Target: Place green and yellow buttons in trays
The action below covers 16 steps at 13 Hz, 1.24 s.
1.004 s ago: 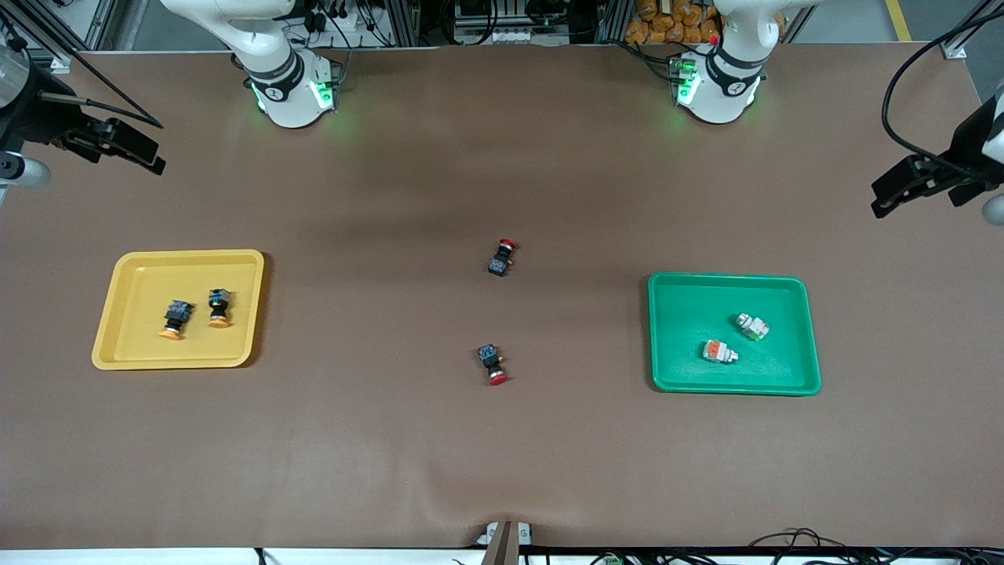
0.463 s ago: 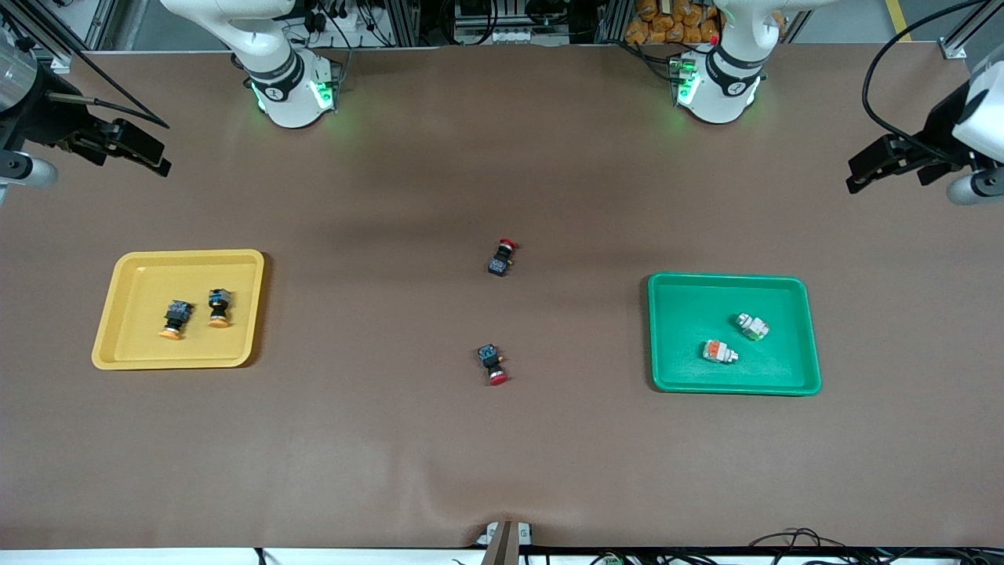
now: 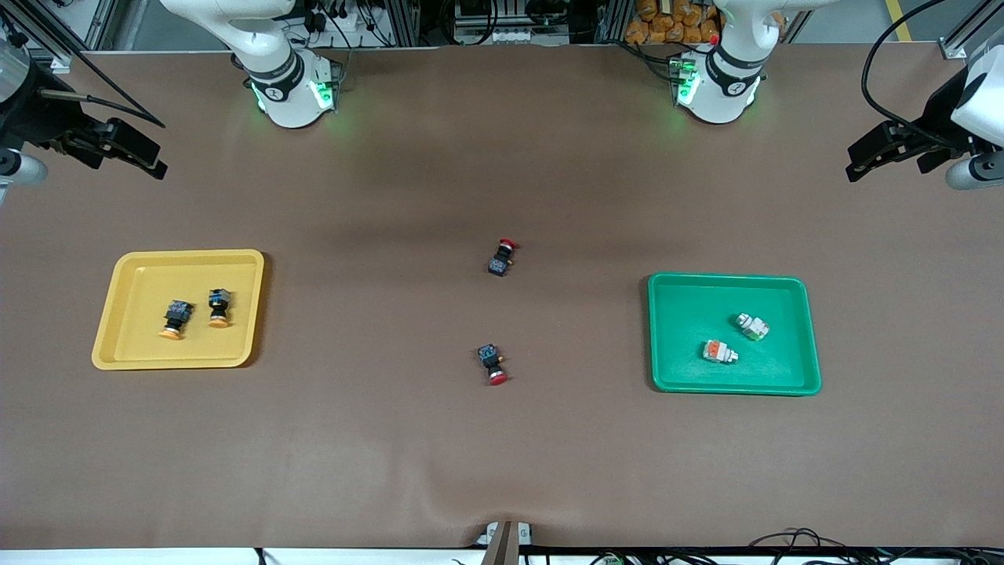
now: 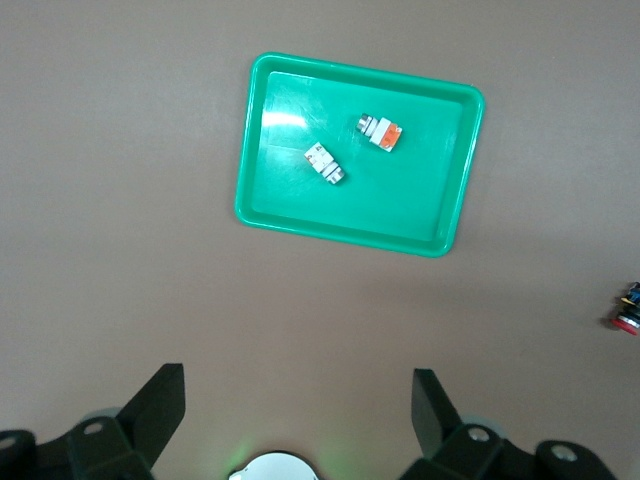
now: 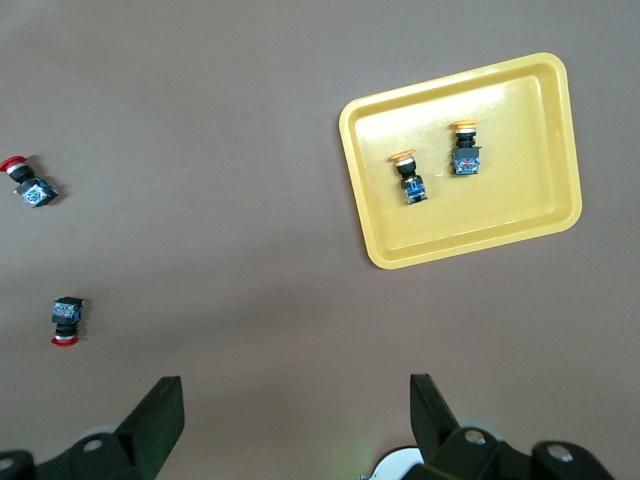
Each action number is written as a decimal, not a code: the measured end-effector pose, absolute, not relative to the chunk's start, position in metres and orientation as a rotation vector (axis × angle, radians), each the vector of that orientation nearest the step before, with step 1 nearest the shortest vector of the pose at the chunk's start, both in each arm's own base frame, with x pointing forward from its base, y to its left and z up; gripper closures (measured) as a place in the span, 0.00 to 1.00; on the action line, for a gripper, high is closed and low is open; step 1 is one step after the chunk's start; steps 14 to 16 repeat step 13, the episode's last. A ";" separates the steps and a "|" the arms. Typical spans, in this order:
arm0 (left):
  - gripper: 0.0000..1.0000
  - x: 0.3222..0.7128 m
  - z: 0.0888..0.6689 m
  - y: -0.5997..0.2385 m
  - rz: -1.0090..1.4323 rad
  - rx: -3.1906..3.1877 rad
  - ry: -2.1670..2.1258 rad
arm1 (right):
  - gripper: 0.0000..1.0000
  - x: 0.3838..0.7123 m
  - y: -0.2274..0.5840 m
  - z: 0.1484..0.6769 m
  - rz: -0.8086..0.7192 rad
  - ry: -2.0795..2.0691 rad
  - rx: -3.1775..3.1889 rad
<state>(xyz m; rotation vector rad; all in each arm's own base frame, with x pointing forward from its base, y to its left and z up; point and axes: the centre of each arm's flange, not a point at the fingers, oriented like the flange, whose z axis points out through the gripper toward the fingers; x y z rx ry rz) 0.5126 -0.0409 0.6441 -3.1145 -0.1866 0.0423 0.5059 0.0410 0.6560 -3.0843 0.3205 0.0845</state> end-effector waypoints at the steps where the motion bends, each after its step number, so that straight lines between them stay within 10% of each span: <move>1: 0.00 0.513 0.644 -0.040 0.042 -3.115 -0.190 | 0.00 0.506 0.040 0.656 0.084 0.322 -3.084; 16: 0.00 0.508 0.664 -0.002 0.044 -3.126 -0.113 | 0.00 0.526 0.037 0.659 0.070 0.321 -3.091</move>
